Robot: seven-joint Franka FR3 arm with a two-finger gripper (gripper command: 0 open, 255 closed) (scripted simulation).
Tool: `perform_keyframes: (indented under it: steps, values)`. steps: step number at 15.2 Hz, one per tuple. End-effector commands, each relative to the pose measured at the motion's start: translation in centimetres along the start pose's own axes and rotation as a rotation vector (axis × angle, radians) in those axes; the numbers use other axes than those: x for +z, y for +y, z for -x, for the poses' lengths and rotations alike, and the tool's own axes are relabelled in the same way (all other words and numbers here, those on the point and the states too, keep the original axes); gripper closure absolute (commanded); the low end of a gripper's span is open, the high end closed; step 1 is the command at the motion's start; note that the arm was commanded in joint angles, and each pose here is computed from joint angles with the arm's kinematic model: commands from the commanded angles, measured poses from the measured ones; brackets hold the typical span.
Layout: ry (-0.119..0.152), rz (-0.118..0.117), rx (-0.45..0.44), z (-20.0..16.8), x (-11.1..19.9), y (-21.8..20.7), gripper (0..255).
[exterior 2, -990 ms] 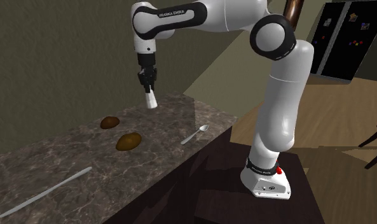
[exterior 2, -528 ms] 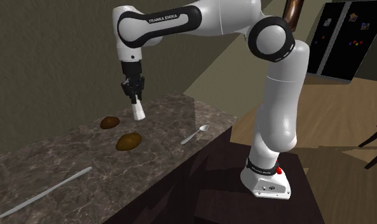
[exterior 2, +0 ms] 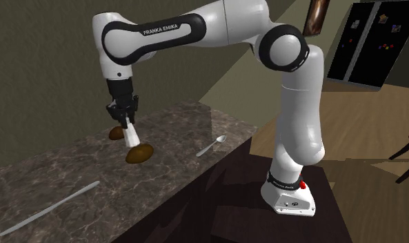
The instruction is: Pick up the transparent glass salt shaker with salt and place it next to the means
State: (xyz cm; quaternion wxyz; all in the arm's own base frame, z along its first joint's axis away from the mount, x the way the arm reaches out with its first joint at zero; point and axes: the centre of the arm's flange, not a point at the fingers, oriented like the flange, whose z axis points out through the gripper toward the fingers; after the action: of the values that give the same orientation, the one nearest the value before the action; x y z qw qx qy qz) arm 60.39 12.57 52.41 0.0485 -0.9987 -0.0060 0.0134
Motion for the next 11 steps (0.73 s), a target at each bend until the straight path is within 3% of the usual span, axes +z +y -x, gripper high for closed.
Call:
perform_keyframes:
  steps: [1, 11]
  values:
    - [0.001, 0.000, 0.001, -0.4, 0.4, -2.7, 255]
    - [0.001, 0.000, 0.001, -3.6, 3.7, -15.1, 255]
